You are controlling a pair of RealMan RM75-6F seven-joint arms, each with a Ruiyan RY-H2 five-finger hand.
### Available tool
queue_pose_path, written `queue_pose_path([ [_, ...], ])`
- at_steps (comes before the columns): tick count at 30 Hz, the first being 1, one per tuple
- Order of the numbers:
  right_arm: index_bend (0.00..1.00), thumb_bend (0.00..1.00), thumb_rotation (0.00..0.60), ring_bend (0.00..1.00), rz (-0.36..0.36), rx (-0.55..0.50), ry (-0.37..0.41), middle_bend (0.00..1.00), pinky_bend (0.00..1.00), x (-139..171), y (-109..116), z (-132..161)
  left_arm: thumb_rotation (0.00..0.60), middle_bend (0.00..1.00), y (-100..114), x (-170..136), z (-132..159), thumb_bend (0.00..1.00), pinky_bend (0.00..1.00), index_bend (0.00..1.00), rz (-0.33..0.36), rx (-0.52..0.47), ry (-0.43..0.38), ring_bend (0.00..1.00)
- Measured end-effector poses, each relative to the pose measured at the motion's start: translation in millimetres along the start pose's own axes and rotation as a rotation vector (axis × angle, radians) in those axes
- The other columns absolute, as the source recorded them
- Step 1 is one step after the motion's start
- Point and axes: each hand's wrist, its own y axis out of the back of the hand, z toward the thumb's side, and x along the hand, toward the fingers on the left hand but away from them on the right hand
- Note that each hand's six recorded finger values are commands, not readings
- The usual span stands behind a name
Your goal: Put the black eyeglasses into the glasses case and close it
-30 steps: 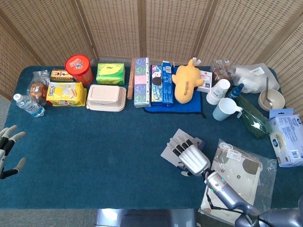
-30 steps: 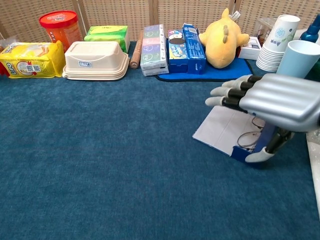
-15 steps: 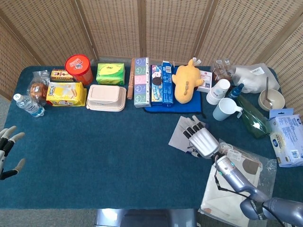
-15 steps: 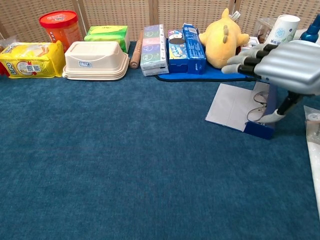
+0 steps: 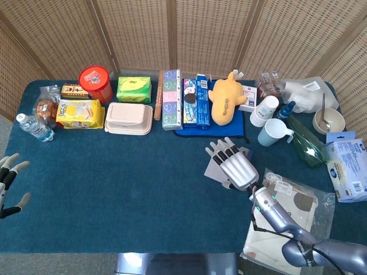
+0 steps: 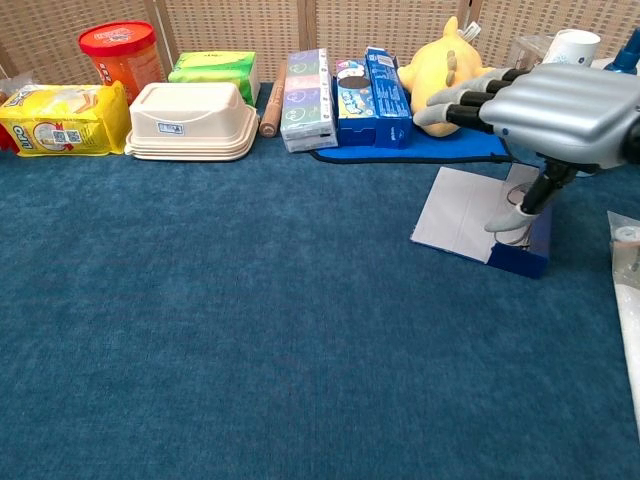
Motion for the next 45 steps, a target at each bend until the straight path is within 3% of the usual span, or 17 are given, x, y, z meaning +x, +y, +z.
queue_pose_path([
  [9, 0.00, 0.14, 0.444, 0.00, 0.034, 0.031, -0.052, 0.00, 0.09, -17, -9, -9, 0.600, 0.05, -1, -7, -9, 0.32, 0.00, 0.14, -0.004, -0.002, 0.026, 0.00],
  [18, 0.00, 0.14, 0.443, 0.00, 0.096, 0.056, -0.057, 0.00, 0.09, -18, -29, -15, 0.600, 0.05, -2, -7, -9, 0.32, 0.00, 0.14, -0.003, -0.002, 0.024, 0.00],
  [36, 0.00, 0.14, 0.450, 0.00, 0.144, 0.093, -0.022, 0.00, 0.10, 22, -36, -15, 0.600, 0.05, -3, -7, -9, 0.32, 0.00, 0.14, -0.003, -0.002, 0.024, 0.00],
  [40, 0.00, 0.15, 0.431, 0.09, 0.113, 0.019, -0.029, 0.05, 0.19, 25, -24, -13, 0.600, 0.05, -4, -5, -5, 0.32, 0.00, 0.14, -0.006, -0.005, 0.011, 0.00],
  [45, 0.00, 0.15, 0.357, 0.25, 0.032, -0.200, -0.063, 0.19, 0.32, 24, 11, -21, 0.600, 0.05, -4, -4, -2, 0.32, 0.00, 0.14, -0.004, -0.006, 0.007, 0.00],
])
